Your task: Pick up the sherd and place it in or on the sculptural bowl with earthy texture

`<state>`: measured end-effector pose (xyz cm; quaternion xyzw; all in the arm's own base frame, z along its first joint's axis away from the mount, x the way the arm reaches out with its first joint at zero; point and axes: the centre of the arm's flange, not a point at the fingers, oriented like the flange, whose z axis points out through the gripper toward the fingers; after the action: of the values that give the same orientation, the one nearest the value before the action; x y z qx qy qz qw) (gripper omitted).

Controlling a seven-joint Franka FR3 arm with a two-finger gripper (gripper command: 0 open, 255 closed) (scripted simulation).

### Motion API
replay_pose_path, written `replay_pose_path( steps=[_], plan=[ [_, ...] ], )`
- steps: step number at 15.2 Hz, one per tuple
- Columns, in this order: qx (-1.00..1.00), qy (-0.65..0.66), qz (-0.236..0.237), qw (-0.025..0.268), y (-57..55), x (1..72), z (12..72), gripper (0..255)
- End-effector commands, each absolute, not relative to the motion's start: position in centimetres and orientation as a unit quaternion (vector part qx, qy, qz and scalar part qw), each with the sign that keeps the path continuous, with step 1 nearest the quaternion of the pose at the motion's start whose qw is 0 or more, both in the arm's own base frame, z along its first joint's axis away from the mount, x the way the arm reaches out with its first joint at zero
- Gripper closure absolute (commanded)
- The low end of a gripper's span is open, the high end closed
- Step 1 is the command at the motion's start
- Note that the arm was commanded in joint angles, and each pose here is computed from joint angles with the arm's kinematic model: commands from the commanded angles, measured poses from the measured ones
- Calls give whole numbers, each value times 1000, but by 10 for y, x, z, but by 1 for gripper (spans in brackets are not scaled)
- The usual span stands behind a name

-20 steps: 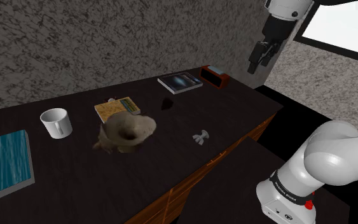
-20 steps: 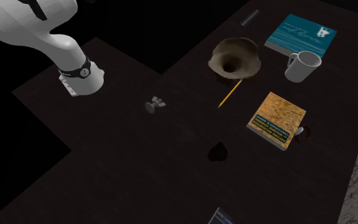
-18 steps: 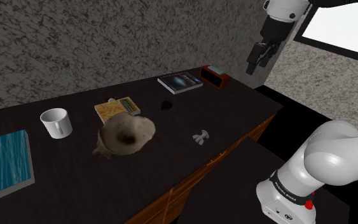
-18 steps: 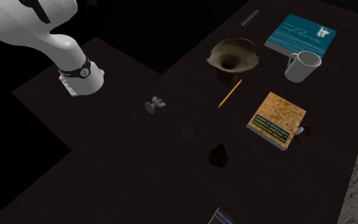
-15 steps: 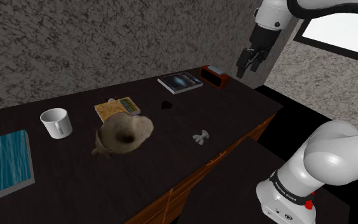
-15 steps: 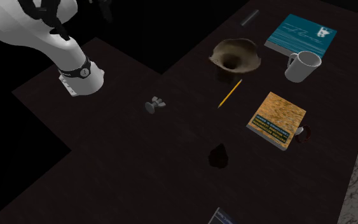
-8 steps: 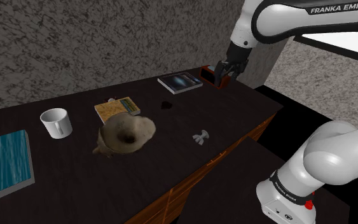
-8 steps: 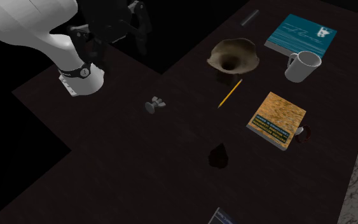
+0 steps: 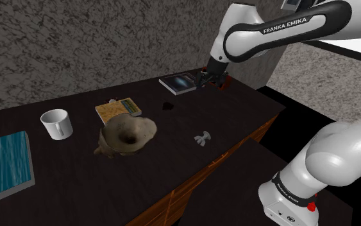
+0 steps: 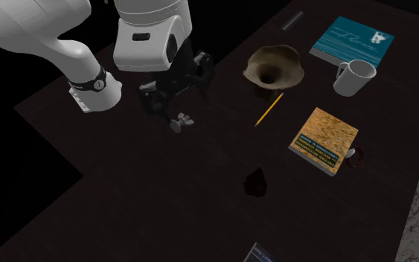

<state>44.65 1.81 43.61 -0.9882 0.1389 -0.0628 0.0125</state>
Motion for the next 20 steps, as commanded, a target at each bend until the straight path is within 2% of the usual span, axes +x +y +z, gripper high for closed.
replay_pose_path(
  steps=[1, 17, 20],
  plan=[
    [-985, 154, -68, 20, 19, 465, 417, 0],
    [-954, 269, -101, 81, 20, 615, 283, 0],
    [-953, 274, -102, 84, 20, 625, 267, 0]
  ],
)
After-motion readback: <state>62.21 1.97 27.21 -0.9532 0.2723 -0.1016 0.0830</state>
